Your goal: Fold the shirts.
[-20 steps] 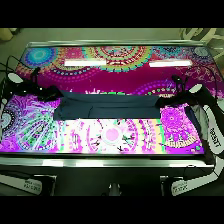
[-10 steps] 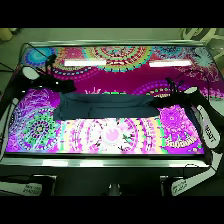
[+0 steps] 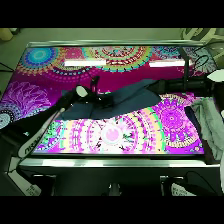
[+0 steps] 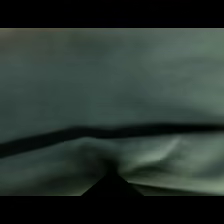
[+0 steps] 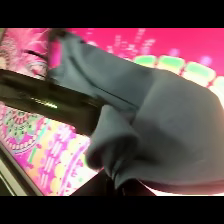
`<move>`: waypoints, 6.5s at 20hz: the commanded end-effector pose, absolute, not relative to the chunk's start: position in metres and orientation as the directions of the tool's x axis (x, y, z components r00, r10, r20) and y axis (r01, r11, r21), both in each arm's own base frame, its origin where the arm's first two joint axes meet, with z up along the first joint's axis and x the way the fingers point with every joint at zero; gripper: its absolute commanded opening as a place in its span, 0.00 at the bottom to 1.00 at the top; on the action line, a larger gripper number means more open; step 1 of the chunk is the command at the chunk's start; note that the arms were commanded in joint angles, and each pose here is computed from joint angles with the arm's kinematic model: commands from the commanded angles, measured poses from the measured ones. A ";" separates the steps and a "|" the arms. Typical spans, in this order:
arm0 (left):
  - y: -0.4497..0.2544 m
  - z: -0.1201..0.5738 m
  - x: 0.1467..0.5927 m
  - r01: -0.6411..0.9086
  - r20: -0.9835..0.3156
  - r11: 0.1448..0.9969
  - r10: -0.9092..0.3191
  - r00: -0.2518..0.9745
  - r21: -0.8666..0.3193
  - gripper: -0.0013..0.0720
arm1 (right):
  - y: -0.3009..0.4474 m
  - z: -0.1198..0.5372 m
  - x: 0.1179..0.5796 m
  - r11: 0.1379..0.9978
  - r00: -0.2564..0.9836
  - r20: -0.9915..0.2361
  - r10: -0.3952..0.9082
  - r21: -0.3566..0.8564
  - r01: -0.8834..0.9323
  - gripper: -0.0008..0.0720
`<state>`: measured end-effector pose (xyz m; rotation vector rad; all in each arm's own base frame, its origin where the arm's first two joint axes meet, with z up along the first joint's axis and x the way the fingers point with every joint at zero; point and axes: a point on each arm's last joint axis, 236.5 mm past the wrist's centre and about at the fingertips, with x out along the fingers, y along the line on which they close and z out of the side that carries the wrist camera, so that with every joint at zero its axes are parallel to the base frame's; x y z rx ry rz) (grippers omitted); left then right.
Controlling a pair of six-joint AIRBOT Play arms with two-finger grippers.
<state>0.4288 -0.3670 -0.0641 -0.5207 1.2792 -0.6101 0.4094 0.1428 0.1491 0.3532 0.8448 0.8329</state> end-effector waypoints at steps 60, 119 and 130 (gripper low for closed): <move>-0.095 0.248 0.441 0.262 -0.499 0.920 -0.379 0.780 -0.291 0.05 | -0.194 0.199 0.395 0.878 0.781 -0.573 0.249 0.474 0.067 0.04; -0.045 0.072 0.373 -0.031 -0.955 0.999 -0.014 0.295 -0.025 0.71 | 0.007 0.062 0.367 0.882 0.090 -0.974 0.209 0.148 -0.447 0.93; -0.045 0.072 0.373 -0.031 -0.955 0.999 -0.014 0.295 -0.025 0.71 | 0.007 0.062 0.367 0.882 0.089 -0.974 0.209 0.148 -0.447 0.93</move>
